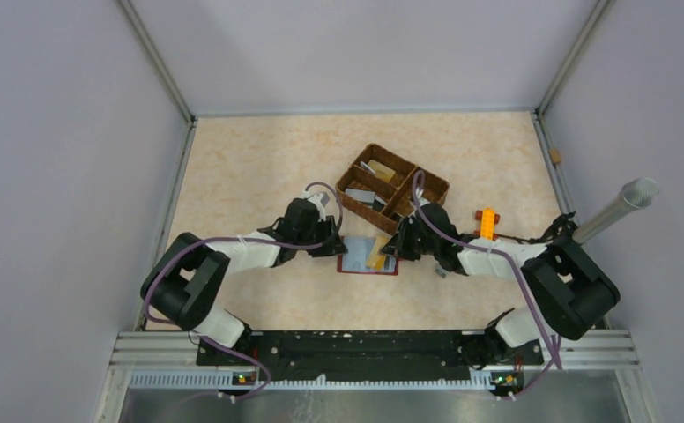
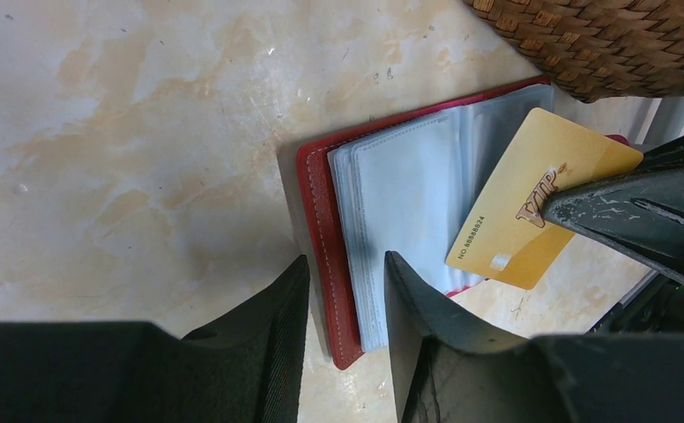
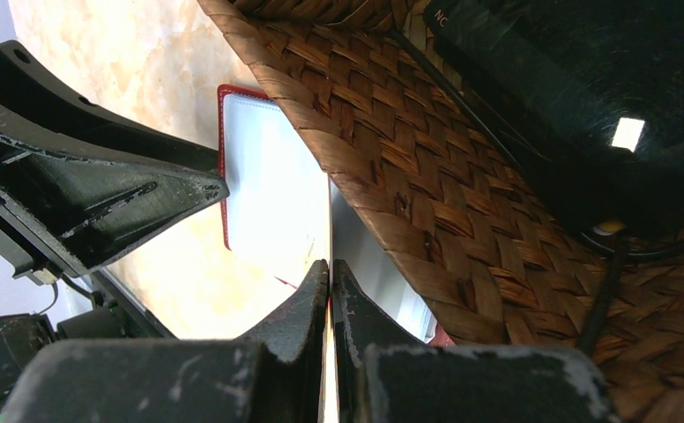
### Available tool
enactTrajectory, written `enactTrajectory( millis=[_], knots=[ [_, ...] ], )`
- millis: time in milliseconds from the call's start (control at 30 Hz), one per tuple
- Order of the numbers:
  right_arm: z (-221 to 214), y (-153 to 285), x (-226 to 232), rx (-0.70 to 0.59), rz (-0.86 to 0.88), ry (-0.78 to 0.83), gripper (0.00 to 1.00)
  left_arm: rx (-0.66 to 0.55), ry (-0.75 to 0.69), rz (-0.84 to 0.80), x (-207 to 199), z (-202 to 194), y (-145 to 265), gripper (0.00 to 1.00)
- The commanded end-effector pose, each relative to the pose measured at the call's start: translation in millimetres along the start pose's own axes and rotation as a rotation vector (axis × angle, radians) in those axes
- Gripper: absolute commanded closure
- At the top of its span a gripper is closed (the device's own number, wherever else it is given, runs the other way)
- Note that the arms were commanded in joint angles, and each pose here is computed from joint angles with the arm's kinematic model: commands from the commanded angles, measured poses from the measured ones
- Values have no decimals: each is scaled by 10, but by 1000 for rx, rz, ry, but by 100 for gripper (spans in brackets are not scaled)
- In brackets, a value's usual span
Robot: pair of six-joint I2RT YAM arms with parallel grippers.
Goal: Put the credit cards into the card holder
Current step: Insert the credit card into the card holder.
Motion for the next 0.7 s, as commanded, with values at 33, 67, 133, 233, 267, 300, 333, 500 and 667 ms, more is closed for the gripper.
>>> enactTrajectory(
  millis=[33, 67, 133, 233, 267, 300, 333, 500, 667],
  knots=[
    [16, 10, -49, -16, -57, 25, 100, 38, -13, 59, 103, -61, -38, 61],
    [8, 1, -55, -12, -56, 24, 100, 37, -13, 58, 101, -57, -37, 61],
    [-5, -13, -69, -6, -55, 20, 100, 40, -15, 60, 105, -67, -39, 62],
    [-15, -17, -81, -6, -56, 19, 100, 43, -13, 62, 112, -72, -41, 62],
    [-16, -17, -79, -8, -57, 20, 100, 44, -13, 60, 111, -73, -45, 62],
    [-20, -22, -83, -8, -60, 22, 100, 46, -12, 60, 114, -73, -49, 62],
    [-24, -30, -83, -7, -61, 24, 100, 47, -12, 59, 115, -76, -53, 63],
    [-83, -123, -45, 20, -43, 27, 100, 54, -11, 50, 114, -86, -70, 66],
    [-123, -192, -13, 31, -27, 23, 100, 61, -8, 47, 122, -105, -65, 69]
  ],
)
Point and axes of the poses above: each gripper's point midway between its finger pads, its own y axis back along the fingers, its own x axis along the line the jaws close on, z = x × y, the point moved 10 cm from there along y, back along the fingers, and after that the axes turned 1 degree about y, right-handed, at the moved point
